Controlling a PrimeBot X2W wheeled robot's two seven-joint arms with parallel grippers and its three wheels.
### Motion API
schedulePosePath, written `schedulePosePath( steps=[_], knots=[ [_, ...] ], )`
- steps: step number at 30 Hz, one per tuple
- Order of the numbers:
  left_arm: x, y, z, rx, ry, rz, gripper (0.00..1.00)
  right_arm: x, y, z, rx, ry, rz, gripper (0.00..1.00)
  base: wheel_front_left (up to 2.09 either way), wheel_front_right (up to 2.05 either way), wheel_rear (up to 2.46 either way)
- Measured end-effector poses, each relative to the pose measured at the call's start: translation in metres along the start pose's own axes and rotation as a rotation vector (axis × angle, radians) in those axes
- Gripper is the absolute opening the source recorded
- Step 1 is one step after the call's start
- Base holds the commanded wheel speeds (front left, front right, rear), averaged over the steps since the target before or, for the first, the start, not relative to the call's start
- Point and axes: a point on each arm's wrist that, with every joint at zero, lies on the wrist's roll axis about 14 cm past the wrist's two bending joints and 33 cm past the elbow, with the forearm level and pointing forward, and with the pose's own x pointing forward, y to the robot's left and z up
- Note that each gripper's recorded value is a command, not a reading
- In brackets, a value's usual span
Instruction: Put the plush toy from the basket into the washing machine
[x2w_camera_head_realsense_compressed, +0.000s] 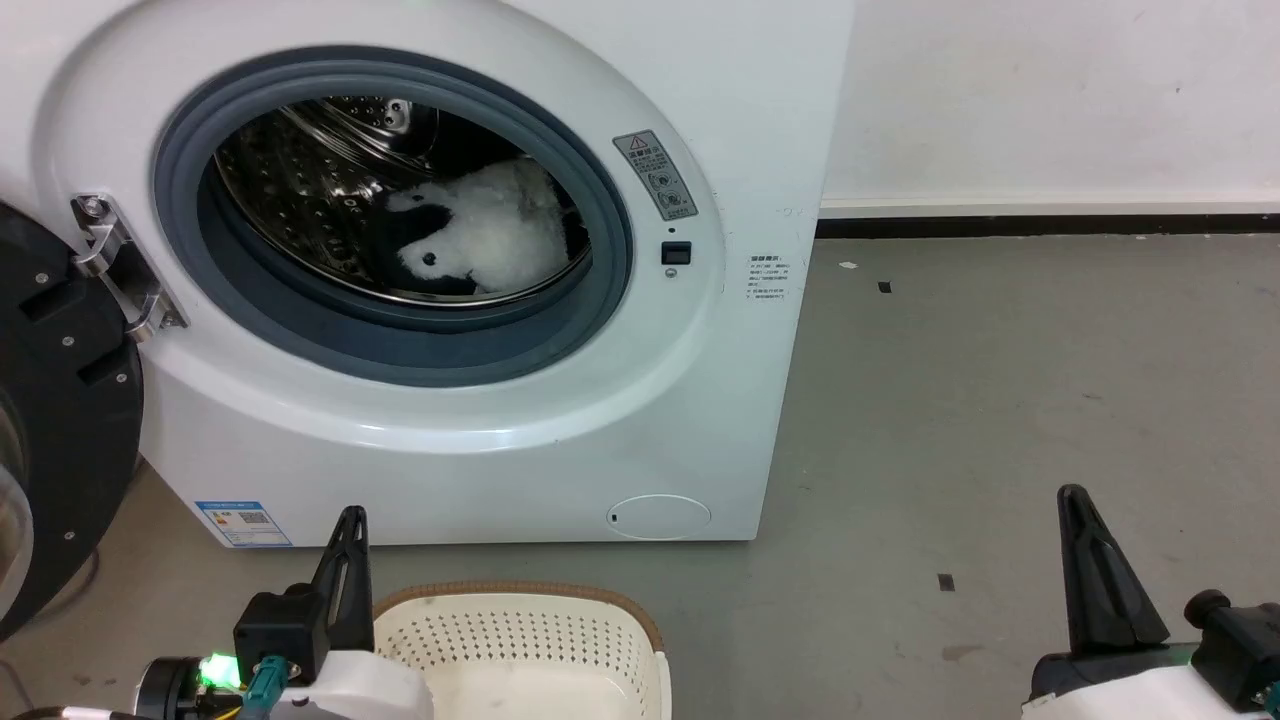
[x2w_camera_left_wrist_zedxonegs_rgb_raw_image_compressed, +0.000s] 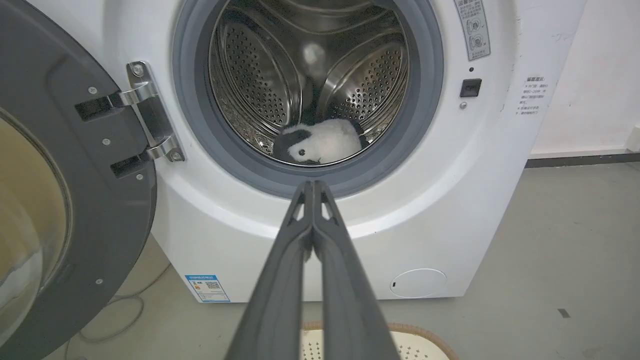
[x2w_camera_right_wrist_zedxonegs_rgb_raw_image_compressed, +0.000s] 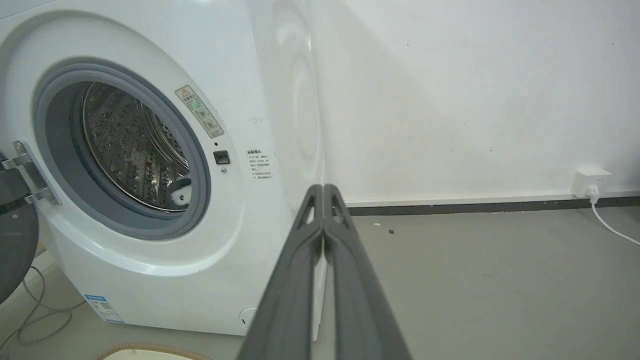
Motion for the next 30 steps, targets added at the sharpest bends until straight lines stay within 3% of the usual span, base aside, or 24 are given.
schedulePosePath(
  steps=[30],
  knots=[
    [0.001, -0.005, 0.005, -0.011, 0.020, -0.014, 0.00, 0.003, 0.006, -0.011, -0.047, 0.072, 0.025, 0.00, 0.00, 0.00, 0.00]
  ],
)
